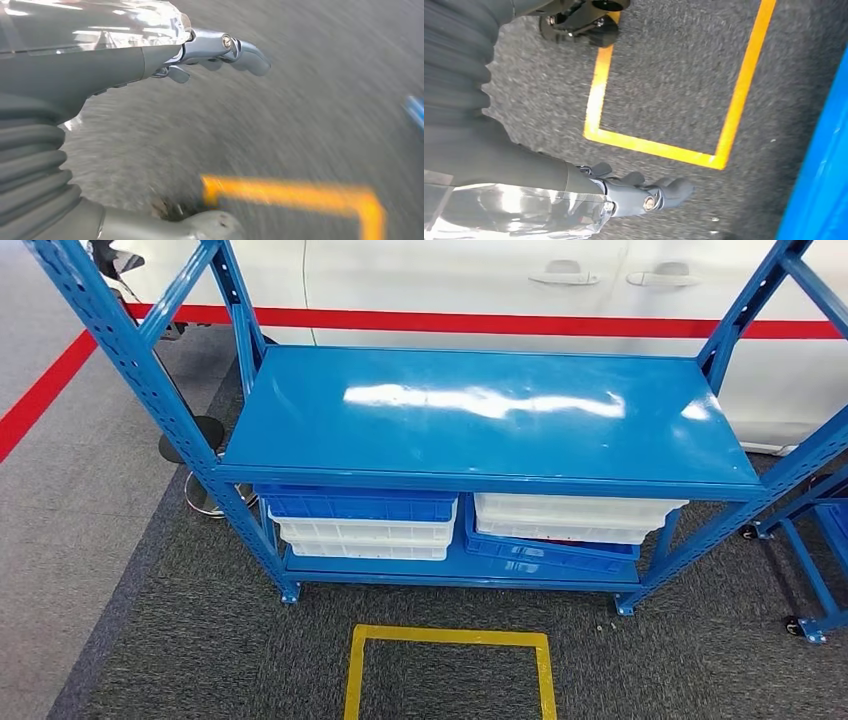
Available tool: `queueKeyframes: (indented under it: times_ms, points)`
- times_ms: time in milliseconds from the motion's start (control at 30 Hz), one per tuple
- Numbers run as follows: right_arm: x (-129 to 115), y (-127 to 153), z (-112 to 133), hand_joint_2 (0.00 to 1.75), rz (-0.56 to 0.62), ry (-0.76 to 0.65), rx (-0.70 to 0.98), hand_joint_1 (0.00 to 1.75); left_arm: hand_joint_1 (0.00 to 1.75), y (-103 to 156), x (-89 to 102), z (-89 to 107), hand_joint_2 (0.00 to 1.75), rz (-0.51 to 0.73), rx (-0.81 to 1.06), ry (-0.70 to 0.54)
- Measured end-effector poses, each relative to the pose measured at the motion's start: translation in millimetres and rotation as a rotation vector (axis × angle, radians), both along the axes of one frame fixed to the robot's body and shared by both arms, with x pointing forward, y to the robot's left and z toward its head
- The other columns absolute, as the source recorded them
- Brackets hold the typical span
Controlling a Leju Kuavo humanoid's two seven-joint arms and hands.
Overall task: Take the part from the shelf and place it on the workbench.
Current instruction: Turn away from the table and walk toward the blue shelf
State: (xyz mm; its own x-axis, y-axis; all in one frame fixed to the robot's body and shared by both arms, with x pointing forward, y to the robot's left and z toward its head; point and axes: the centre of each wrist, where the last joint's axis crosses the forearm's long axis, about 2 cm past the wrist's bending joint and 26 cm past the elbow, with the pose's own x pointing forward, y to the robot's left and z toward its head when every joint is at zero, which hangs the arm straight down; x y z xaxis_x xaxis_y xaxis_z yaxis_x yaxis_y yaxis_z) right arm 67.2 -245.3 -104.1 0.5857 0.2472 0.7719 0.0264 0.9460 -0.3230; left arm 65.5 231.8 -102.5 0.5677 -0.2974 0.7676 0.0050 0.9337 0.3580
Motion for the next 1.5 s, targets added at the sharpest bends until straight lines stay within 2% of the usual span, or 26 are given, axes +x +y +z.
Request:
queueKeyframes:
  times_ms: [67, 100, 200, 300, 433, 1067, 1200, 1267, 1400, 1500]
  points:
    - [6, 2, 1, 1.75, 0.028, -0.017, -0.001, 0.00, 0.00, 0, 10.9, 2.1, 1.75, -0.110, 0.037, -0.047]
    - [9, 3, 2, 1.75, 0.034, -0.018, 0.001, 0.00, 0.00, 1, 14.4, 2.8, 1.75, -0.122, 0.054, -0.045]
    - [9, 4, 2, 1.75, 0.032, 0.017, 0.011, 0.00, 0.00, 3, 14.7, 2.6, 1.75, -0.015, 0.064, 0.044]
    - [3, 3, 0, 1.75, 0.023, 0.082, 0.034, 0.00, 0.00, 7, 4.1, 0.1, 1.75, 0.073, 0.029, 0.138]
    - [-8, 1, -2, 1.75, 0.011, 0.169, 0.074, 0.00, 0.00, 10, -9.0, -2.8, 1.75, 0.111, -0.026, 0.230]
    - [-46, -27, -7, 1.75, -0.055, 0.532, 0.242, 0.00, 0.00, 32, -49.1, -9.1, 1.75, 0.142, -0.267, 0.573]
    - [-54, -33, -7, 1.75, -0.066, 0.605, 0.277, 0.00, 0.00, 40, -56.3, -9.4, 0.00, 0.134, -0.306, 0.639]
    - [-57, -36, -8, 1.75, -0.068, 0.642, 0.295, 0.00, 0.00, 43, -59.3, -9.4, 0.00, 0.126, -0.323, 0.672]
    - [-61, -40, -7, 0.00, -0.068, 0.698, 0.320, 0.00, 0.00, 49, -63.5, -9.3, 0.00, 0.110, -0.346, 0.724]
    - [-62, -41, -7, 0.00, -0.073, 0.707, 0.321, 0.00, 0.00, 51, -64.3, -9.3, 0.00, 0.115, -0.352, 0.732]
